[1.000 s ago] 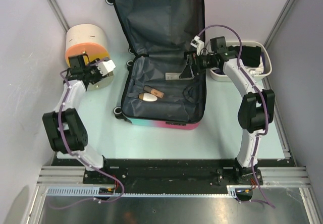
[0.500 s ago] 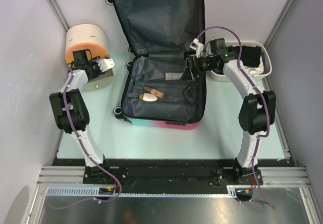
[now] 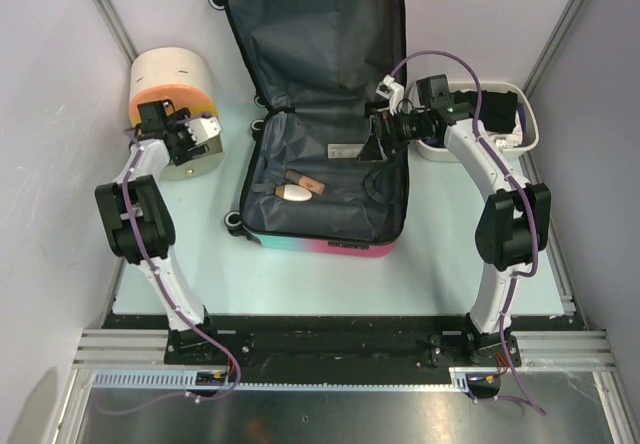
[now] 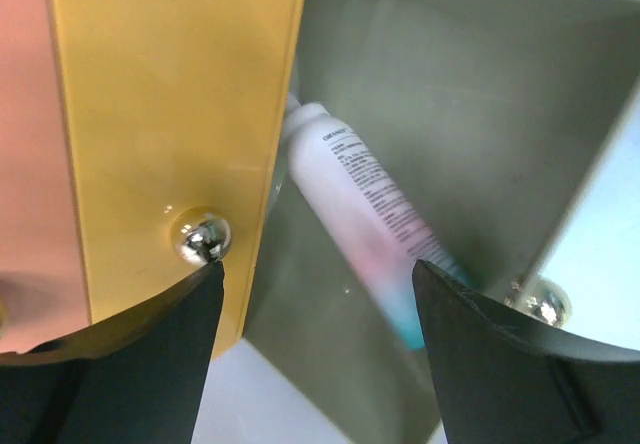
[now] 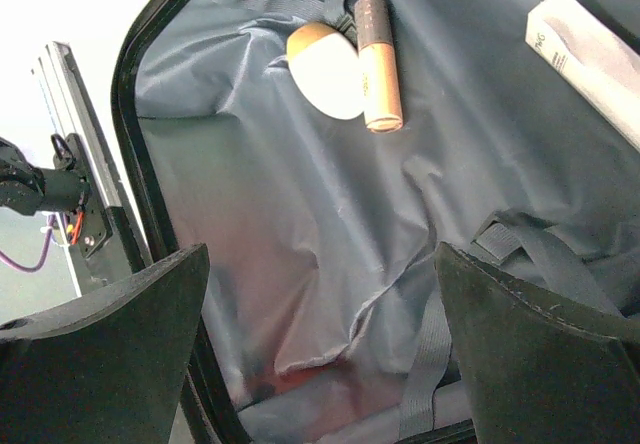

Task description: Open, take out, and arrange the luggage

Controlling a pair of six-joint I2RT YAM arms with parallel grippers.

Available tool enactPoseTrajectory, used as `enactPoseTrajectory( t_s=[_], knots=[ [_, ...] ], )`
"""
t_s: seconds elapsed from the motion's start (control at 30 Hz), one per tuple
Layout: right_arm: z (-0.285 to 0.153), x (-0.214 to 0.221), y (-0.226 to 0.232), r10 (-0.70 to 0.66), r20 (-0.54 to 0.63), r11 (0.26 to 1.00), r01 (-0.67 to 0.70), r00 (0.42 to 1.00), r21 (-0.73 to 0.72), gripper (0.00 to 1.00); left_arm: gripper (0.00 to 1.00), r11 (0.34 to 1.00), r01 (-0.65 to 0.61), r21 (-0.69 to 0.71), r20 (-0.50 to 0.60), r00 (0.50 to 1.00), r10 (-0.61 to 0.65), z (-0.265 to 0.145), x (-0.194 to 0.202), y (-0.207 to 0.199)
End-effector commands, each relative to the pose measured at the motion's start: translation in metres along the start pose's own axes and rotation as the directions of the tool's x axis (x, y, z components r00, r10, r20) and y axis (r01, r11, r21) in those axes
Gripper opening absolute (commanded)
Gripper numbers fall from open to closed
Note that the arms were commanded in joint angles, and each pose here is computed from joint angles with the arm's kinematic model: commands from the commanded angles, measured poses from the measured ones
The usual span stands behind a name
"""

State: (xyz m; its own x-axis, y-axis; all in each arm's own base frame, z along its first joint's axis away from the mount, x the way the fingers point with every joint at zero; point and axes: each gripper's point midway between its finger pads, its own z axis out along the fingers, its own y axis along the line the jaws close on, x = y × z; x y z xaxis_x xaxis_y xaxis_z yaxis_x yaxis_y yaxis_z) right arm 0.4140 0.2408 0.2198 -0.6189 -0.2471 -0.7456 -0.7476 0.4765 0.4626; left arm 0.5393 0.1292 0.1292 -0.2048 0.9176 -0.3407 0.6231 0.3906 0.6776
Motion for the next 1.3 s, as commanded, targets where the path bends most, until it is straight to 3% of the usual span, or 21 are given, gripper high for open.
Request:
enactPoseTrajectory(
  t_s=[0.0, 0.1, 0.23, 0.43, 0.57, 0.7, 0.83, 1.07, 1.27],
  knots=[
    [-0.008, -0.010, 0.016, -0.038, 0.023, 0.999, 0.038, 0.999, -0.023, 1.00, 0.81, 0.989, 0.036, -0.140, 0.080, 0.996, -0.024, -0.042, -0.026, 0.049],
    [-0.006, -0.009, 0.018, -0.039, 0.020, 0.999, 0.039, 0.999, -0.030, 1.00, 0.77, 0.982, 0.108, -0.157, 0.140, 0.986, -0.086, -0.061, -0.040, 0.055],
    [-0.006, -0.006, 0.018, -0.032, 0.014, 0.999, 0.032, 0.999, -0.030, 1.00, 0.60, 0.971, 0.196, -0.134, 0.207, 0.964, -0.166, -0.085, -0.055, 0.042],
    [-0.007, -0.005, 0.017, -0.033, 0.014, 0.999, 0.033, 0.999, -0.020, 1.00, 0.33, 0.901, 0.430, -0.055, 0.150, 0.896, -0.418, -0.092, -0.038, -0.015],
    [-0.007, -0.004, 0.016, -0.033, 0.012, 0.999, 0.033, 0.999, -0.013, 1.00, 0.26, 0.783, 0.621, 0.026, 0.106, 0.777, -0.620, -0.088, -0.023, -0.058],
    [-0.006, -0.002, 0.012, -0.029, 0.007, 1.000, 0.029, 1.000, -0.004, 1.00, 0.13, 0.712, 0.702, 0.026, 0.025, 0.711, -0.703, -0.076, -0.006, -0.081],
    [-0.005, -0.001, 0.011, -0.032, 0.002, 0.999, 0.032, 0.999, 0.001, 1.00, 0.09, 0.679, 0.734, -0.009, -0.044, 0.678, -0.734, -0.052, 0.015, -0.087],
    [-0.002, 0.002, 0.006, -0.033, -0.011, 0.999, 0.034, 0.999, 0.019, 1.00, 0.13, 0.622, 0.770, -0.145, 0.034, 0.632, -0.774, -0.014, 0.028, -0.031],
    [-0.006, 0.006, 0.005, -0.043, -0.022, 0.998, 0.044, 0.999, 0.043, 1.00, 0.17, 0.635, 0.750, -0.183, 0.124, 0.659, -0.742, 0.004, 0.026, 0.002]
  ],
)
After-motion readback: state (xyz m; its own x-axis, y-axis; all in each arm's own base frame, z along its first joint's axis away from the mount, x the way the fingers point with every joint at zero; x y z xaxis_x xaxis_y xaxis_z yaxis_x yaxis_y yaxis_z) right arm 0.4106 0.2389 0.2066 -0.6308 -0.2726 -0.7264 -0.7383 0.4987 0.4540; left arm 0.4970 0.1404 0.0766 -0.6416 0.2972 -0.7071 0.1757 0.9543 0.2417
